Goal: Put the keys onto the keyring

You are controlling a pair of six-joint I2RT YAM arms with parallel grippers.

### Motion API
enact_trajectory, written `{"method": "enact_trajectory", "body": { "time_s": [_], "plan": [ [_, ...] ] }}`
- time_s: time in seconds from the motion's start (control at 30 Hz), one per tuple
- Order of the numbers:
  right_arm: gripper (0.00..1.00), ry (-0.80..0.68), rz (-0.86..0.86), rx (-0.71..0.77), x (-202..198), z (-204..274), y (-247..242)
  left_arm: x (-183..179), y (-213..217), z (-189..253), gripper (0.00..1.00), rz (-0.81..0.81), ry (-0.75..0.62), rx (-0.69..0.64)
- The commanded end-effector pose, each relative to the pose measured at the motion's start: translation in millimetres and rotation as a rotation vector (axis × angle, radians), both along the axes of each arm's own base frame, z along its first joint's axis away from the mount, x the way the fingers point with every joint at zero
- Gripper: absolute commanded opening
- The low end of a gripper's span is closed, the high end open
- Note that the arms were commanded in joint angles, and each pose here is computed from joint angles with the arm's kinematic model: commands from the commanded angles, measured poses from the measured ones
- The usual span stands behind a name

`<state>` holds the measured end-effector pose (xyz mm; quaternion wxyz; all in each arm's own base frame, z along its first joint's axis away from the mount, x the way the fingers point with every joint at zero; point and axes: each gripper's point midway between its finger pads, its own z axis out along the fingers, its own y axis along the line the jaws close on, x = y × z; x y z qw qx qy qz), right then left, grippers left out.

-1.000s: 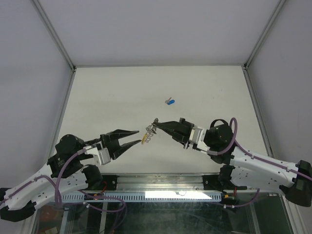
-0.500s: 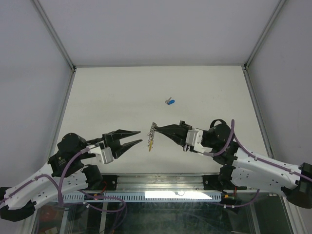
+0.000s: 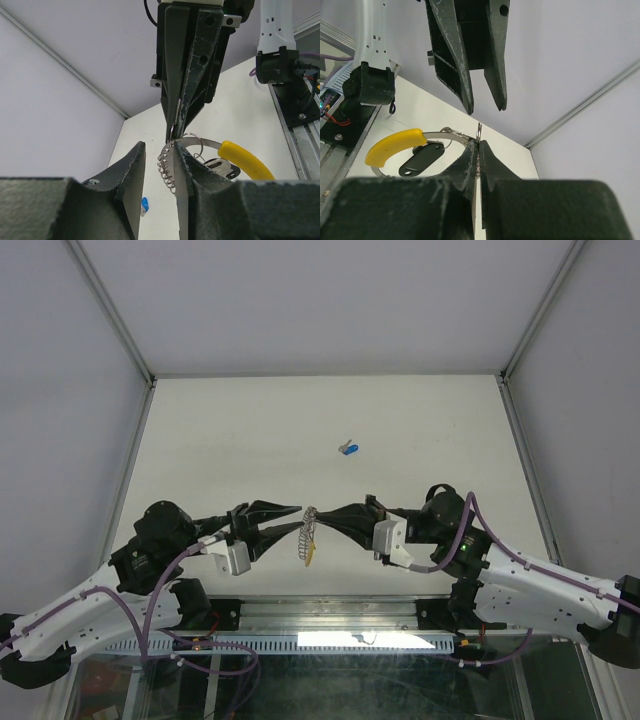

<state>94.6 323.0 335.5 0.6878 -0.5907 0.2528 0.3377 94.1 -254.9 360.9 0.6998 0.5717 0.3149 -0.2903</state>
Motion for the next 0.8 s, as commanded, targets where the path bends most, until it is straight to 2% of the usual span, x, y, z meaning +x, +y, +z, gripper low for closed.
{"method": "enact_trajectory", "body": {
  "time_s": [0.0,0.2,0.77],
  "plan": [
    [0.0,-0.069,0.019,0.095,-7.3,43.4,-4.6,-11.2,-1.7,20.3,0.28,-0.062,-0.081,-0.031],
    [0.0,-0.07,0.031,0.096,-10.6,44.8,-4.0,-8.9,-3.4,14.7,0.28,-0.057,-0.08,-0.006],
    [0.0,-0.078,0.057,0.089,-16.0,46.8,2.8,2.6,-9.1,6.2,0.19,-0.019,-0.075,0.042]
  ]
}}
